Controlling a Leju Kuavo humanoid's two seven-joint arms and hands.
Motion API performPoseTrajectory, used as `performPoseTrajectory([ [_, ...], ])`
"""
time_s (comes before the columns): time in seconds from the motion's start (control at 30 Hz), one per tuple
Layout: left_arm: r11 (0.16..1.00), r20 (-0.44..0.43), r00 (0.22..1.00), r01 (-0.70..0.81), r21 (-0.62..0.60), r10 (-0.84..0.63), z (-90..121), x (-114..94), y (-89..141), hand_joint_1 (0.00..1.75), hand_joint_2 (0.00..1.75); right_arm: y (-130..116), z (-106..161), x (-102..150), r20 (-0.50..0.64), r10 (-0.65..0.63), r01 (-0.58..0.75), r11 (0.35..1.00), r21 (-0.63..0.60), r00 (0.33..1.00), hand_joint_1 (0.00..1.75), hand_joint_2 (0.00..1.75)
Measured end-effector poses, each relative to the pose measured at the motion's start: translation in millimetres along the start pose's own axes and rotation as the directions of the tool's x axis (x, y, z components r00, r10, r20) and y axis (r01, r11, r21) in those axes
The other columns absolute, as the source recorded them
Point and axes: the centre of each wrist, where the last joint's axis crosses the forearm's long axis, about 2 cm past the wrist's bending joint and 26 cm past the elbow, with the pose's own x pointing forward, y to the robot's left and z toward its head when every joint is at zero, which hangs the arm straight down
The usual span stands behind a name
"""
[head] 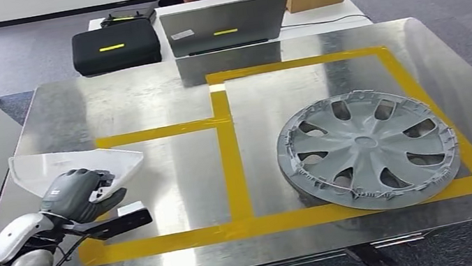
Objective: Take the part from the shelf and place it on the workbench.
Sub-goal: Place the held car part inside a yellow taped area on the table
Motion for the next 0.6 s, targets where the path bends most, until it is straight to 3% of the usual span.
performPoseTrajectory([
  [0.3,0.999,0.084,0.996,0.007,-0.053,-0.002,-0.8,6.5,-6.0,1.75,1.75,-1.1,-5.2,4.6,0.001,0.002,-0.002,1.000,0.004,1.000,0.00,1.75],
  [0.43,0.998,0.088,0.996,0.013,-0.059,-0.007,0.0,5.7,-6.1,0.00,1.75,-1.2,-6.1,5.0,0.001,-0.002,0.002,1.000,0.002,1.000,0.00,0.00],
  [0.57,0.998,0.097,0.995,0.013,-0.065,-0.007,0.4,6.1,-7.0,0.00,1.75,-1.4,-6.6,5.6,0.001,-0.005,0.005,1.000,0.001,1.000,0.00,0.00],
  [0.6,0.998,0.098,0.995,0.013,-0.064,-0.007,0.6,6.1,-7.2,0.00,1.31,-1.6,-6.7,5.8,0.001,-0.005,0.005,1.000,0.000,1.000,0.00,0.00],
])
